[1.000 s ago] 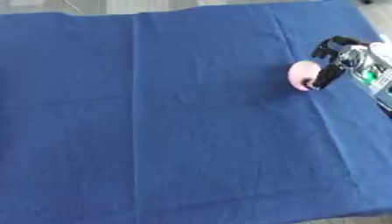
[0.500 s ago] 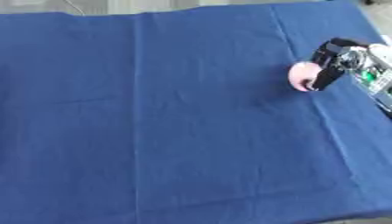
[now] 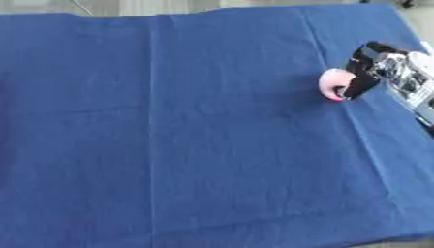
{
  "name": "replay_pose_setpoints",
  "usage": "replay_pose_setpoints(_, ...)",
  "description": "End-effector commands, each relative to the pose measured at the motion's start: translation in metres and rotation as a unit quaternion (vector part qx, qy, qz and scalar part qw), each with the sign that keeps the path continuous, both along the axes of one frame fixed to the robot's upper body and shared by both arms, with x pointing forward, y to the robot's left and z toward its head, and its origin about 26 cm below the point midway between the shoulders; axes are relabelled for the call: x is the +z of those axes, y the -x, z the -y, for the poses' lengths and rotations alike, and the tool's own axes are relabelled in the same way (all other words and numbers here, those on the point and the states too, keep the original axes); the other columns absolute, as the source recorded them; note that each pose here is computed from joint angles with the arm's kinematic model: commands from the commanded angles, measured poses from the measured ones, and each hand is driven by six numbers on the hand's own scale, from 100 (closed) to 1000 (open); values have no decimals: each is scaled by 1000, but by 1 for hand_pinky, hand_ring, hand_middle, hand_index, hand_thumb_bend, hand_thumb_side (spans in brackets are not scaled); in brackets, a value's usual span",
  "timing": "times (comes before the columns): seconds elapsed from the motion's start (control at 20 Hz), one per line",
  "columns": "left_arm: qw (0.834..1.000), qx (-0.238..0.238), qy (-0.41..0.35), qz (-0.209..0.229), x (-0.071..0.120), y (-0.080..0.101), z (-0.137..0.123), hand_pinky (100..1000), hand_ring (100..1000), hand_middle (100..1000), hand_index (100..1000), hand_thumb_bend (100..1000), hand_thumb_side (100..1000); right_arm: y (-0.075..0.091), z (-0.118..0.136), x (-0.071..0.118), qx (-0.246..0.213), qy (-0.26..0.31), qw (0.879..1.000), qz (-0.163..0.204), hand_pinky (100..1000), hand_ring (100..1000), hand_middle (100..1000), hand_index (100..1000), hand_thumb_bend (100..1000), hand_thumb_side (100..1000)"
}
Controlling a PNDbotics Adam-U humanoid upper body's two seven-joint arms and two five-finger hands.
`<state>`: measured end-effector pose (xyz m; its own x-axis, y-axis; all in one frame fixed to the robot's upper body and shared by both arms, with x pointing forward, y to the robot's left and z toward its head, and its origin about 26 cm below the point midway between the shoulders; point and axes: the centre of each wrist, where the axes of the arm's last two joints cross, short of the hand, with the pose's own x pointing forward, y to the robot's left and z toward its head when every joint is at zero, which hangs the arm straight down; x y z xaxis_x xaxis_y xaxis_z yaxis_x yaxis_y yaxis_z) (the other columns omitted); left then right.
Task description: Pick up the objects with one hand, pass them to the other hand, and then place them into the box on the other side of the table.
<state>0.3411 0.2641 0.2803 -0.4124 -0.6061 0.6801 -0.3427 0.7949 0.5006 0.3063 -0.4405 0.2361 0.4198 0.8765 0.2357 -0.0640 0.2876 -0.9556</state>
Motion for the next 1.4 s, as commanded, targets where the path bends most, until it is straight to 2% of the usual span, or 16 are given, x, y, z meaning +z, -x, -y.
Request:
replay_pose_setpoints(0.05, 1000, 6, -3, 11, 7, 2, -5, 731, 643, 618, 738, 100, 560, 4, -4, 18, 9, 15, 1000, 25, 848, 637, 495, 502, 332, 100)
replay_pose_setpoints(0.25, 1000, 10, -4, 8, 5, 1, -7, 732, 643, 616, 739, 100, 557, 11, -15, 24, 28, 20, 998, 44, 814, 619, 557, 540, 286, 100)
replay_pose_setpoints(0.85, 1000, 13, -7, 5, 4, 2, -9, 728, 639, 613, 737, 100, 555, 25, -31, 28, 42, 23, 991, 125, 711, 578, 549, 522, 271, 100)
replay_pose_setpoints(1.2, 1000, 11, -7, 9, 6, 3, -9, 728, 639, 613, 737, 100, 552, 38, -56, 32, 68, 1, 970, 234, 545, 532, 519, 482, 258, 100)
replay_pose_setpoints(1.4, 1000, 9, -7, 11, 7, 3, -9, 728, 640, 613, 737, 100, 549, 40, -67, 30, 85, -23, 956, 280, 495, 520, 515, 473, 255, 100)
